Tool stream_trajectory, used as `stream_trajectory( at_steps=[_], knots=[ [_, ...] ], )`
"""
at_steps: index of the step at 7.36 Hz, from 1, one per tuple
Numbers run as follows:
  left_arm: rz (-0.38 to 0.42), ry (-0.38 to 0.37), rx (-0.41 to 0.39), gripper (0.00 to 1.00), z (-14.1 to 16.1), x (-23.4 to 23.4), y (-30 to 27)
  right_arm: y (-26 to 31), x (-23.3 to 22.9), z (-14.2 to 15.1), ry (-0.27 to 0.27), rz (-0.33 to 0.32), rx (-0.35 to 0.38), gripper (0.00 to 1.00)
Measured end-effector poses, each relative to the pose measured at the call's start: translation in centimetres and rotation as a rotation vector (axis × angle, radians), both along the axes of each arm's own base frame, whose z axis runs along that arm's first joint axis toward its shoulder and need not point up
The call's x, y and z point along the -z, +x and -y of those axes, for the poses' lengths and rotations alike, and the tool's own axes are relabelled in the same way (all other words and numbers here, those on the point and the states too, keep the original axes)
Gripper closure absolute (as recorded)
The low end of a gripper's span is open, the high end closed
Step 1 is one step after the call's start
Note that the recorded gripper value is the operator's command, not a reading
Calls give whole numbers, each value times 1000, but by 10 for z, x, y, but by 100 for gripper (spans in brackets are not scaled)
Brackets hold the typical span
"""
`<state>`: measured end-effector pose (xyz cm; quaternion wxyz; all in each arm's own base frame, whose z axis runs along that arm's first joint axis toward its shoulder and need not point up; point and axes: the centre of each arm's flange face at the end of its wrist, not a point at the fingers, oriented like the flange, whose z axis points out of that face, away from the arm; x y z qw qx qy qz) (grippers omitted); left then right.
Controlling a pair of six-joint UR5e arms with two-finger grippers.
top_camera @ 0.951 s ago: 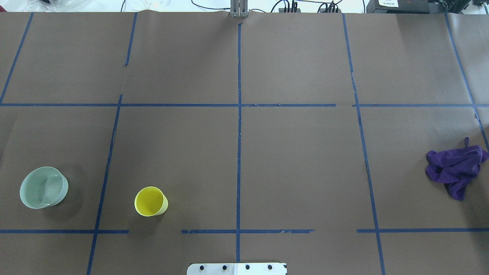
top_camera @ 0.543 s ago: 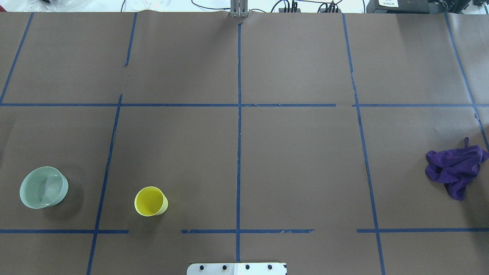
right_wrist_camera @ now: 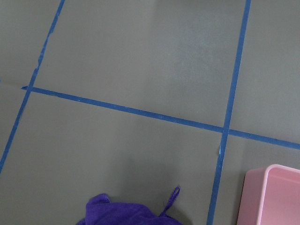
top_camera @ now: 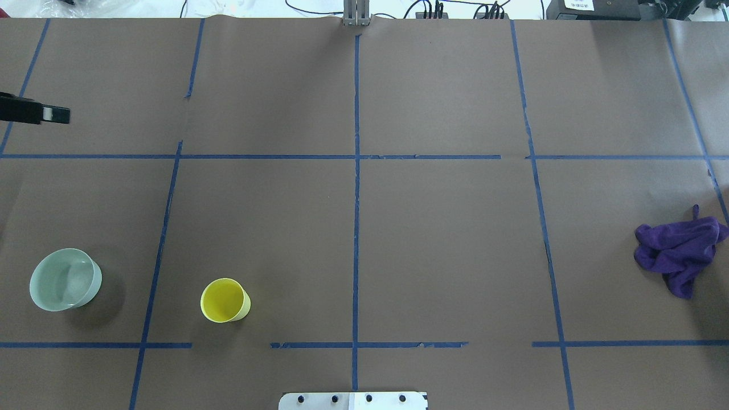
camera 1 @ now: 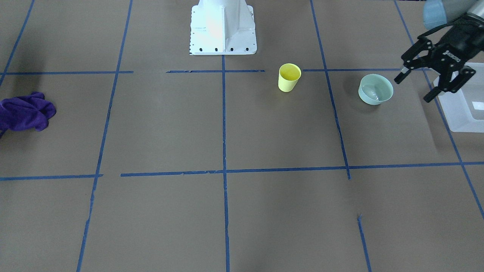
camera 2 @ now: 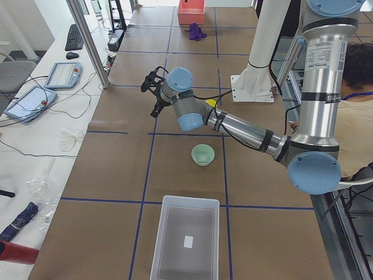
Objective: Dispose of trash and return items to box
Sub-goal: 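Reach the left gripper down over the yellow cup and close on it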
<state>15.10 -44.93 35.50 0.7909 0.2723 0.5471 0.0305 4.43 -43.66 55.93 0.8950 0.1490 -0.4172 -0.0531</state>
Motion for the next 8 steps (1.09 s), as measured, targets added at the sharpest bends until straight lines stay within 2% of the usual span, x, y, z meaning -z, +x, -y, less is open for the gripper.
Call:
stream_trajectory(
  at_steps=[2,3,6,8],
  knots=[
    [10,-117,51,0,-39,9,98,0,3,0,5,-1,-1,0],
    [38,-182,37,0,-59,9,133,0,2,0,5,-1,-1,0],
    [176,-394,9,2,-124,40,242,0,0,0,0,-1,-1,0],
    [247,-476,-5,7,-153,63,283,0,0,0,-1,-1,-1,0]
  ],
)
